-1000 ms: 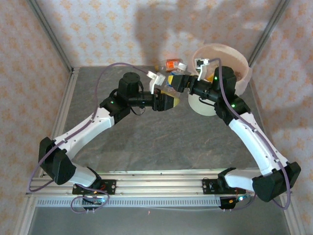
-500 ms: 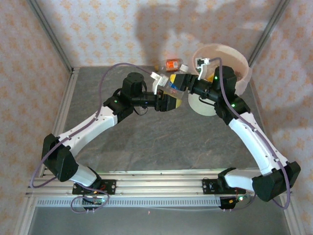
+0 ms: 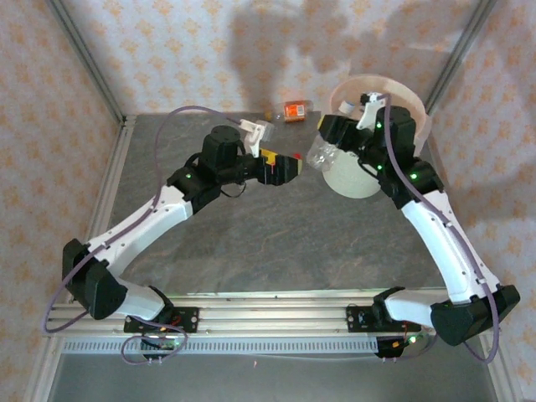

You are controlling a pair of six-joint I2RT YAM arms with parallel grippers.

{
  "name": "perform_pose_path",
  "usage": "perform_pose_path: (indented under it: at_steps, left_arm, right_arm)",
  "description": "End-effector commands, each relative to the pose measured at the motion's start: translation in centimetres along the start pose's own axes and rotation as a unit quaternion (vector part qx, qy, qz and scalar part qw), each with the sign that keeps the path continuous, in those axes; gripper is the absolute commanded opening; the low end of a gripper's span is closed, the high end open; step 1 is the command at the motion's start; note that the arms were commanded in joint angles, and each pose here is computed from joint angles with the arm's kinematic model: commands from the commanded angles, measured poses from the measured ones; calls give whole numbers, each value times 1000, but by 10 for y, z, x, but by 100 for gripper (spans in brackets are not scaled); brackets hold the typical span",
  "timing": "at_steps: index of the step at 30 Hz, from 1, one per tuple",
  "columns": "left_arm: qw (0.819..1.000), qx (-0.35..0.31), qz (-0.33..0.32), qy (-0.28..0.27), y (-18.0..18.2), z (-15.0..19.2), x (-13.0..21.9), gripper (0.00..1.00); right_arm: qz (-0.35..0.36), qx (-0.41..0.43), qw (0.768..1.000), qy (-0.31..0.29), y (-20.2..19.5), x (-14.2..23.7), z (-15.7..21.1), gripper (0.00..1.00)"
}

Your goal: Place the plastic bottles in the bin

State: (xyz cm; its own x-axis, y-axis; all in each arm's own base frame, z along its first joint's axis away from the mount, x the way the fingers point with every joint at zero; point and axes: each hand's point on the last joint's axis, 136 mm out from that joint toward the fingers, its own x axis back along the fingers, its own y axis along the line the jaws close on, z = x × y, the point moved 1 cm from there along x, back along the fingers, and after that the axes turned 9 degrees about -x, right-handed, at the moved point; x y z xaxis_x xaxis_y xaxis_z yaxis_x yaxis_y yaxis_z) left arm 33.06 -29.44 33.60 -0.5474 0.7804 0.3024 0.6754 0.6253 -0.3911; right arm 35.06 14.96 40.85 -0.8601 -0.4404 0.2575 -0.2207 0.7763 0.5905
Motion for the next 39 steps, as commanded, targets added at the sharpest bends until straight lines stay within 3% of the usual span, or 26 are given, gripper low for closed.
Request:
perform_pose_path:
  at_steps: [1, 5, 14, 25, 32, 39]
  left_arm:
    - [993, 3, -115, -25, 34, -3, 20, 100]
    - [979, 1, -203, -27, 60, 2, 39, 100]
    - [957, 2, -288, -29, 84, 13, 68, 100]
    - [950, 7, -311, -20, 93, 20, 71, 100]
    - [949, 6, -315, -13, 96, 23, 67, 100]
    - [949, 10, -315, -13, 97, 22, 64, 100]
  right_arm:
    - [56, 26, 996, -69, -13, 21, -39, 43]
    - [116, 37, 985, -120, -34, 31, -67, 43]
    - [250, 90, 950, -164, -87, 37, -106, 44]
    - [305, 55, 944, -113, -153, 15, -100, 43]
    - [293, 42, 953, -63, -160, 0, -76, 43]
    - [304, 35, 950, -56, -167, -1, -72, 43]
